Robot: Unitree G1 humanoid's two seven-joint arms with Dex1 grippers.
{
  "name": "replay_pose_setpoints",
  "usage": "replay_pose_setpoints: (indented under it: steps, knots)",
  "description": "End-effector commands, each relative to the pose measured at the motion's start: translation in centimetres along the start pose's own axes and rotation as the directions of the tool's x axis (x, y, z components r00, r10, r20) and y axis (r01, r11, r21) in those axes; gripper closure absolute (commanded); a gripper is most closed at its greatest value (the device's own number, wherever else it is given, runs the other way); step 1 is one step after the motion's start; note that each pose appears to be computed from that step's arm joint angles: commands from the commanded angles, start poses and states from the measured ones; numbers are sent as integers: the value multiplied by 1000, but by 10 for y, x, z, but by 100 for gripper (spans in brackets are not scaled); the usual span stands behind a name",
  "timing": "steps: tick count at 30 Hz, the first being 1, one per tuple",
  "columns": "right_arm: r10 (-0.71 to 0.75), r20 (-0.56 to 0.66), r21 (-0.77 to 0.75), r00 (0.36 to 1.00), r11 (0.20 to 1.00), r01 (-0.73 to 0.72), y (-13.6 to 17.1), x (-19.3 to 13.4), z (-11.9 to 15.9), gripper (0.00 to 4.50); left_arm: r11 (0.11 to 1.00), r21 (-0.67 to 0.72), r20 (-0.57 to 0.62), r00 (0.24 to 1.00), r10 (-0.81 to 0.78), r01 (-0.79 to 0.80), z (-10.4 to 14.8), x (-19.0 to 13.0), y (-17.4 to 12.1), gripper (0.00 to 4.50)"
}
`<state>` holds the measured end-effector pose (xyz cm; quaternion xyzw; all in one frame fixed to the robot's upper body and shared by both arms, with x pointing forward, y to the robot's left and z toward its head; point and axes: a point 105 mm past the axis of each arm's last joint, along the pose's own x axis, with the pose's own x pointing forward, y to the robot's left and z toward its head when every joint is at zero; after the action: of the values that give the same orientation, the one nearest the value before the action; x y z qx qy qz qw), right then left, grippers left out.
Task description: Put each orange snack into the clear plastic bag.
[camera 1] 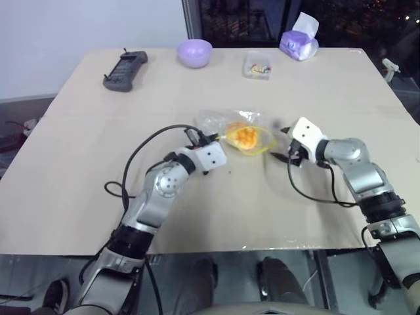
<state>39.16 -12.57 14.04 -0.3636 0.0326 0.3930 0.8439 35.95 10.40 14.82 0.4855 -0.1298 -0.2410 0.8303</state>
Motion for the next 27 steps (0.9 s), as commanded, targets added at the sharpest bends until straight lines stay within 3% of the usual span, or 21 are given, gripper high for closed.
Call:
replay_pose_setpoints:
  steps: [1,4,10,11,21,23,27]
  knots:
    - [-45,45,-48,998,998,47,-11,3,16,52,999,12,26,999,39,-39,7,0,11,450]
    - [-45,54,-46,998,998,48,-11,4,18,132,999,11,24,999,41,-41,6,0,11,450]
    - [-40,47,-62,998,997,43,-11,2,16,417,999,9,22,999,42,-42,6,-1,10,450]
    - [-40,47,-63,998,997,43,-11,2,16,444,999,9,22,999,42,-42,6,-1,10,450]
    - [-129,52,-86,990,987,133,-32,-8,20,444,998,4,13,998,64,-64,2,1,17,450]
    - [-178,70,-81,982,980,183,-45,-13,25,444,996,-2,16,996,92,-92,2,2,26,450]
    - [-297,103,-109,949,945,307,-81,-30,41,444,978,16,41,977,207,-208,8,7,70,450]
